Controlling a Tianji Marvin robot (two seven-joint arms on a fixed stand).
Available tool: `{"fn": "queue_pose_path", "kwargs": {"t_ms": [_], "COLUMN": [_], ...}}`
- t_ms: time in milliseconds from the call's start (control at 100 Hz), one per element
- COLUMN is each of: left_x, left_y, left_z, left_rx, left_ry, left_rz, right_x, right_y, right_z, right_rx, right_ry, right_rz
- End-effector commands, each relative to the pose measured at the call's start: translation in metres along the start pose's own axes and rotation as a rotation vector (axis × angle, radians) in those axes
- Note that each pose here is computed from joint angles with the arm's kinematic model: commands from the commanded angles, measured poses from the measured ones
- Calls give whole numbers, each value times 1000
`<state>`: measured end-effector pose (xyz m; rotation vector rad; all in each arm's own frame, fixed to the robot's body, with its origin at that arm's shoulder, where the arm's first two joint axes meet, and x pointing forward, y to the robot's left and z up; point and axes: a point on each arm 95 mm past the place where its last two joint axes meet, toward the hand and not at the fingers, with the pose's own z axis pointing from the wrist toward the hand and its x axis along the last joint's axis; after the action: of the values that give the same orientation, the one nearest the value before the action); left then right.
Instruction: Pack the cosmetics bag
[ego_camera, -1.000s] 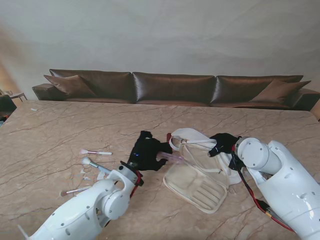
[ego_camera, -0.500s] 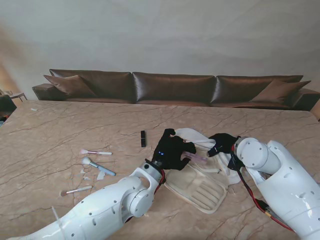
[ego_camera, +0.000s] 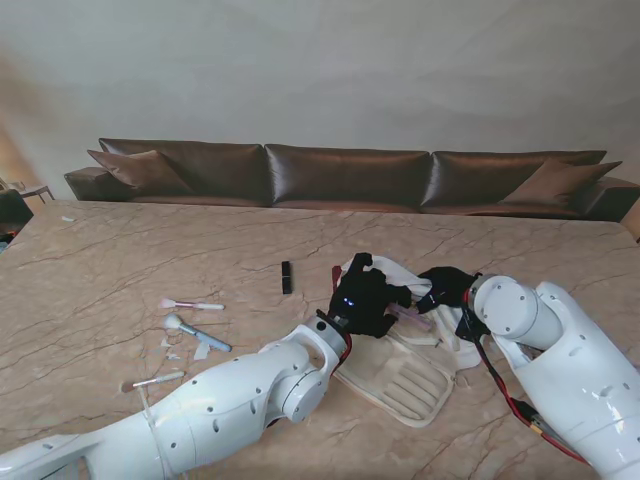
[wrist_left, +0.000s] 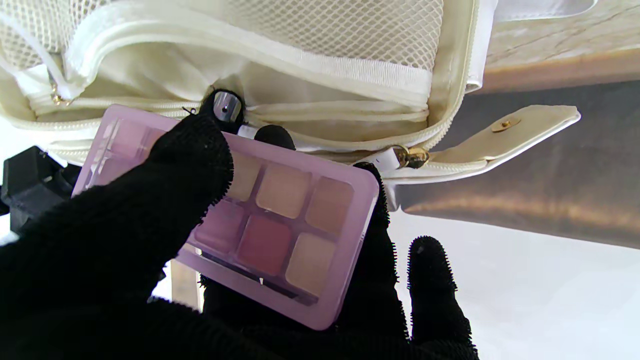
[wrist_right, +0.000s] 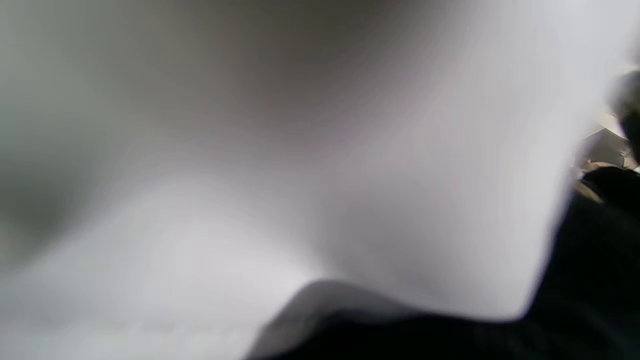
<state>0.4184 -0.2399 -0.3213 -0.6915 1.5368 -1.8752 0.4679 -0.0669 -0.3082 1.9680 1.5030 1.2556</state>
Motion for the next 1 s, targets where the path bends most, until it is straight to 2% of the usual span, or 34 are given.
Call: {"fn": "queue_pose_path", "kwargs": {"t_ms": [0, 260, 400, 560, 990], "left_x": [5, 7, 9, 14, 23], "left_y": [-1, 4, 5, 3, -2], "left_z": [6, 16, 19, 19, 20], "left_rx": [-21, -70, -86, -71, -34], "left_ry": [0, -19, -12, 24, 87], "left_rz": [6, 73, 79, 114, 142], "right_x": [3, 1, 1, 0, -1], "right_y": [-11, -12, -13, -13, -15], "right_z": [2, 3, 2, 2, 3], "right_rx": [25, 31, 32, 37, 34], "right_ry": [13, 17, 18, 20, 22], "right_rz": [9, 13, 16, 16, 22]}}
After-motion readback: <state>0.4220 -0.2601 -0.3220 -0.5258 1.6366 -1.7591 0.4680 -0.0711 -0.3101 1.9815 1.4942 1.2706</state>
